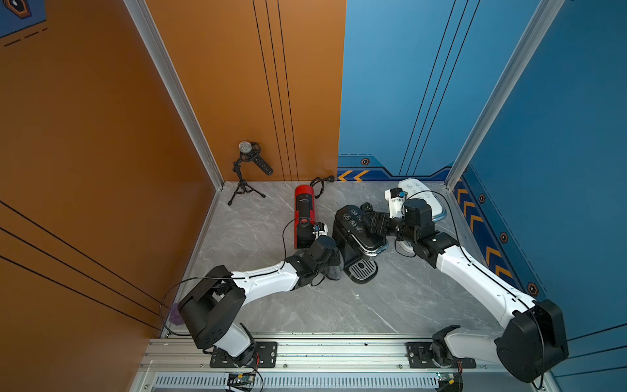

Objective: Wipe the surface of a coffee machine
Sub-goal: Wipe the dirt from the surface of the coffee machine.

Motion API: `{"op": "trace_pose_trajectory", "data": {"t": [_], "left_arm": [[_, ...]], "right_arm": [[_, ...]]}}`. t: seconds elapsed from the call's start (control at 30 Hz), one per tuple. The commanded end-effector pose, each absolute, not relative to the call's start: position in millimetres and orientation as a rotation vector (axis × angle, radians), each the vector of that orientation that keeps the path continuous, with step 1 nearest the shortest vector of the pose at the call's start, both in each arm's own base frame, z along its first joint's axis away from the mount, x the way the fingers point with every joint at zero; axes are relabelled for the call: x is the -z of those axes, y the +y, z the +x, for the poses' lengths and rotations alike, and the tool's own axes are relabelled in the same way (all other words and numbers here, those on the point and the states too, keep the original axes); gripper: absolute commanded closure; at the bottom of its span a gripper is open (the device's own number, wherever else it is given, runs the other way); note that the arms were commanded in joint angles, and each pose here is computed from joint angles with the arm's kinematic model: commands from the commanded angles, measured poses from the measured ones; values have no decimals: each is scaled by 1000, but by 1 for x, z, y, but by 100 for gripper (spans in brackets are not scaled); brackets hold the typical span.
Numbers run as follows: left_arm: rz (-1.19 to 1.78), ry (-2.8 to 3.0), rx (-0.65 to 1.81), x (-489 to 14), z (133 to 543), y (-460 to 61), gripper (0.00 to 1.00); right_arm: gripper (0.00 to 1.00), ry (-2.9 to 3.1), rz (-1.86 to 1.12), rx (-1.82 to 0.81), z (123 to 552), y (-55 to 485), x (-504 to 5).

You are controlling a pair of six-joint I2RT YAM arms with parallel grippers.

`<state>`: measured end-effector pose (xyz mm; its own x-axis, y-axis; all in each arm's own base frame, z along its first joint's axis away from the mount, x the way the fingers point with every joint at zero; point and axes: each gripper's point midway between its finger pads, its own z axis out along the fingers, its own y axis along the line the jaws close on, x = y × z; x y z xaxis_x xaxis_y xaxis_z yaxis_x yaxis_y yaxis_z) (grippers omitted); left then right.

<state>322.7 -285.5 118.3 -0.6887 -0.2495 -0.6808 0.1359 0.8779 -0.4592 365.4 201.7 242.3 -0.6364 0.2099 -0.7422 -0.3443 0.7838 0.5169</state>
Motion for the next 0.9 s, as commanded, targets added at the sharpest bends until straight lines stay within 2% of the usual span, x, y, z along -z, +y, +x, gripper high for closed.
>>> {"op": "trace_pose_trajectory", "data": {"t": [0.0, 0.2, 0.33, 0.87], "left_arm": [[-82, 2113, 721, -168, 330, -294, 100], [-89, 1966, 768, -229, 324, -288, 100], [-102, 1963, 778, -230, 321, -290, 100], [-127, 2258, 772, -112, 299, -333, 100]], "right_arm": [[27, 2230, -86, -785, 360, 196, -208], [27, 2225, -95, -794, 363, 195, -211], [27, 2236, -100, -799, 364, 196, -206], [27, 2246, -105, -798, 365, 195, -198]]}}
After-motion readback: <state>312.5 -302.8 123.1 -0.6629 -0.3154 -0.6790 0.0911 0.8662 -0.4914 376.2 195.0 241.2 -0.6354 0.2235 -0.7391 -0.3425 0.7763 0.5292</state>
